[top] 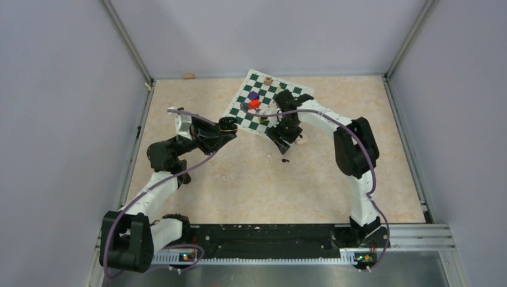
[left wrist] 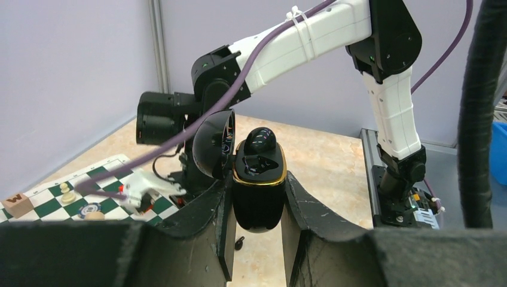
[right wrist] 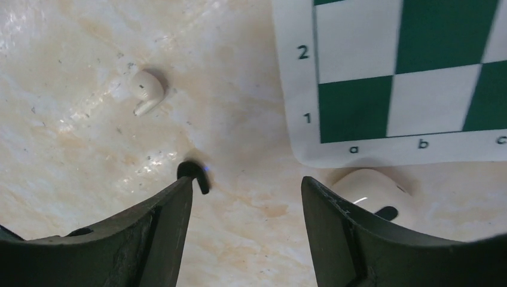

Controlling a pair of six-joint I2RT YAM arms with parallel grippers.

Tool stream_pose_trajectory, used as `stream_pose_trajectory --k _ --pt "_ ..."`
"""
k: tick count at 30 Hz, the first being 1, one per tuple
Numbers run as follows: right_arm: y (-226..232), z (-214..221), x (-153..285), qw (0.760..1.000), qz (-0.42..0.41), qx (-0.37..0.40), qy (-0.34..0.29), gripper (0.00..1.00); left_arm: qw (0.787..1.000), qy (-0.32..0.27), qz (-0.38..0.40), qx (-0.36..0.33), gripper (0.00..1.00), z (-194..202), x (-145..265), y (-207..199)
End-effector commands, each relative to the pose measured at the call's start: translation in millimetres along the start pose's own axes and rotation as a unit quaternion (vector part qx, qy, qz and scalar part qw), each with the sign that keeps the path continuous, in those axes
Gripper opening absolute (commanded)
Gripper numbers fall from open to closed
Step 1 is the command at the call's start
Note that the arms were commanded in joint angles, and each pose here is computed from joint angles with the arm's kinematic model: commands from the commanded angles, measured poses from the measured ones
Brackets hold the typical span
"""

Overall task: Insert the wireless bluetooth earbuds into the charging case
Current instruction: Pick up the earbud from the center of the board.

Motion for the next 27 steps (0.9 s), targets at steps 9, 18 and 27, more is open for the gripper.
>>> stream_pose_trajectory --k 9,18,27 --pt "40 4 -15 0.989 0.01 0.107 0.103 0.62 0.999 -0.022 0.0 -0.028 0.0 -13 2 -5" --pt "57 10 -28 0.981 0.019 0.139 0.135 0.56 0.999 -0.023 -0.004 -0.025 0.0 -12 2 -4" --pt "63 8 -38 0.975 0.044 0.168 0.141 0.48 0.999 -0.022 -0.007 -0.023 0.0 -12 3 -4"
Point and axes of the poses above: each gripper's point midway between its finger pads, its own x axis back along the fingers, its own y axis along the line the jaws close on, z = x × y, the point moved 8 cm from there along x, back along the fingers, and after that the axes turned 4 degrees about -x, right-handed, at the moved point
